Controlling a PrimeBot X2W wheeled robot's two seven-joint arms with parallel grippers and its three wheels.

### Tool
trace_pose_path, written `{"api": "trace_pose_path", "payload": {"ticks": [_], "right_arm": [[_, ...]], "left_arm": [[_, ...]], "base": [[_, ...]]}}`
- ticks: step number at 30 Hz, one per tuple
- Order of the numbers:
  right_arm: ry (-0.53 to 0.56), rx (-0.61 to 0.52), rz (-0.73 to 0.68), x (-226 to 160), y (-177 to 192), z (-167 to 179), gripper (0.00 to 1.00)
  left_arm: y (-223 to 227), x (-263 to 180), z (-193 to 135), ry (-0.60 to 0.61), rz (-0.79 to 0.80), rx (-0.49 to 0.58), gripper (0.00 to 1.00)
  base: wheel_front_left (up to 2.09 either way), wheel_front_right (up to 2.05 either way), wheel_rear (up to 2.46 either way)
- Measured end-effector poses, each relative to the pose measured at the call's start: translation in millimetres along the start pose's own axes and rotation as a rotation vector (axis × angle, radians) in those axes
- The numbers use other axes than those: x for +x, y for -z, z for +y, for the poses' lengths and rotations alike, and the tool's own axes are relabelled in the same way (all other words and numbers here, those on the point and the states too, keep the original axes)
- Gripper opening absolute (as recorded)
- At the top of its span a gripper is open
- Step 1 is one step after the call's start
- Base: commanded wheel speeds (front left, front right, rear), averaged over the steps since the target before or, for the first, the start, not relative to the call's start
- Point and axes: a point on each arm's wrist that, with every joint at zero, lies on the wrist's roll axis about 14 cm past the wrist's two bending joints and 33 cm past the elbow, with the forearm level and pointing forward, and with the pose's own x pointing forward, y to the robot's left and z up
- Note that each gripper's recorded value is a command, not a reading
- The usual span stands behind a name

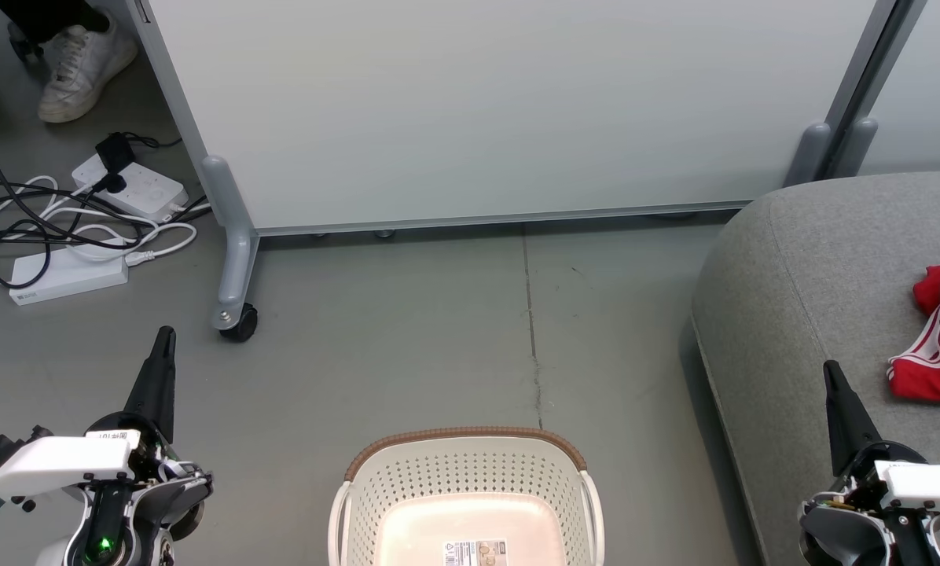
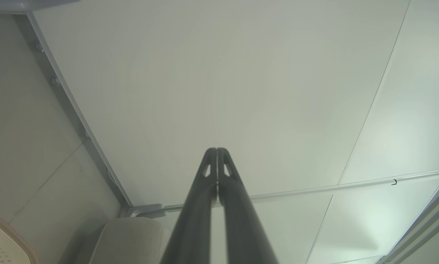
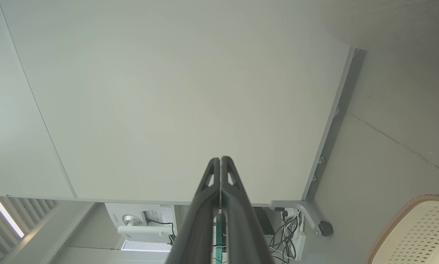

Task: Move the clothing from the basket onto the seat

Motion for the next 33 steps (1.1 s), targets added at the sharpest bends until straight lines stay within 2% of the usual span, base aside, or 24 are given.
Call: {"api": "trace_pose_path", "payload": {"ticks": [33], "right_arm": [[0.0,0.0,-0.003,-0.1,-0.6,0.6,0.0]], "left_arm": [[-0.3,-0.1,0.1,0.0,-0.001,0.0,0.0]], "base": [[0.0,0.0,0.0]]}}
